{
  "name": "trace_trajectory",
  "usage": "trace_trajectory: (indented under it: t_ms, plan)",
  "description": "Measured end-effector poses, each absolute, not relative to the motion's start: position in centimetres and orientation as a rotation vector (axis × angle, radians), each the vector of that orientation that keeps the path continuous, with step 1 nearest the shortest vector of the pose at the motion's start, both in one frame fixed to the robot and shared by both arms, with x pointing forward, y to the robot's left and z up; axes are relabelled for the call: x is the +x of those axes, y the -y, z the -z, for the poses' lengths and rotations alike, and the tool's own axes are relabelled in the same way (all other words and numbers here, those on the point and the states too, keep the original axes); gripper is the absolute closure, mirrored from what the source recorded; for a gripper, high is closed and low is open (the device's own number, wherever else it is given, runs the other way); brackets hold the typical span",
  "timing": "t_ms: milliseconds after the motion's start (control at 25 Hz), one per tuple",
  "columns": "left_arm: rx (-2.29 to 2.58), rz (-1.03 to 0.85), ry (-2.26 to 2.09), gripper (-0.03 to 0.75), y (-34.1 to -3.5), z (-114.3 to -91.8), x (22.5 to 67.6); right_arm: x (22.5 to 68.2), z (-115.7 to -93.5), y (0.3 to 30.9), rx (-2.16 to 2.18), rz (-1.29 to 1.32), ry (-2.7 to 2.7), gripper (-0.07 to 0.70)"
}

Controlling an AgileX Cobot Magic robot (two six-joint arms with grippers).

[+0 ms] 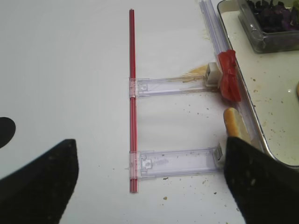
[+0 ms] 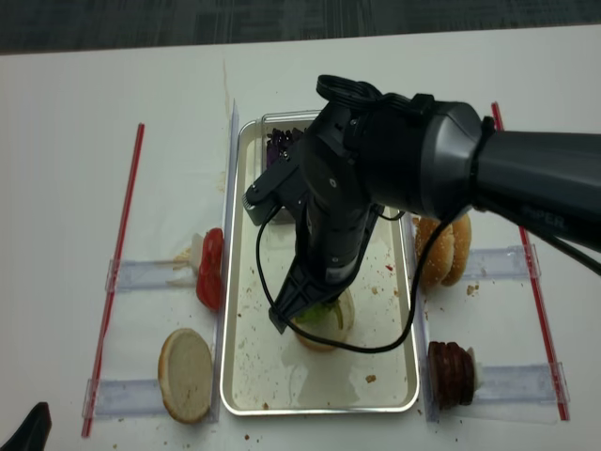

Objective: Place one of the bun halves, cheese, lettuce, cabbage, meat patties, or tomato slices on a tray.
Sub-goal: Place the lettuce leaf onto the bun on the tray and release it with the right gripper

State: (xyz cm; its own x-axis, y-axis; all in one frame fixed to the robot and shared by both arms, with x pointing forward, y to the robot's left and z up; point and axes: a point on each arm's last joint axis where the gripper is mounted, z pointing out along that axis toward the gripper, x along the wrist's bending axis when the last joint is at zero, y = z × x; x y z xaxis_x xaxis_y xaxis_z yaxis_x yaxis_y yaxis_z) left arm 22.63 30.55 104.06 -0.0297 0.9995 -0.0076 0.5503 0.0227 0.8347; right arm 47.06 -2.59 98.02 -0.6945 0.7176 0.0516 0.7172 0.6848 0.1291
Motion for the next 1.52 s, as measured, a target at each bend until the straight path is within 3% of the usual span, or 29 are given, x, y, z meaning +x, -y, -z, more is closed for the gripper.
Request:
trace_trajectory:
  t_ms: [400, 520, 720, 840, 1240, 1520]
  plan:
    - [1.599, -0.882, -1.654, 0.099, -30.5, -104.1, 22.6, 47.3, -97.6, 2.6, 1.211, -0.193, -2.873, 0.547]
    - [1.599, -0.882, -1.654, 0.099, -30.5, -104.1, 22.6, 47.3, -97.6, 2.6, 1.211, -0.192, -2.871, 0.426]
    - [1.599, -0.882, -1.654, 0.099, -30.5, -104.1, 22.6, 47.3, -97.6, 2.6, 1.209, -0.199, -2.868, 0.059]
    - [1.599, -0.882, -1.654, 0.099, -30.5, -104.1, 22.6, 47.3, -97.6, 2.6, 1.209, -0.199, -2.868, -0.034]
    - [1.599, -0.882, -1.654, 0.099, -30.5, -104.1, 22.6, 47.3, -97.7, 2.6, 1.214, -0.201, -2.865, -0.043]
    - [1.599, -0.882, -1.654, 0.099, -30.5, -104.1, 22.6, 46.8, -100.3, 3.2, 1.205, -0.304, -2.834, -0.044]
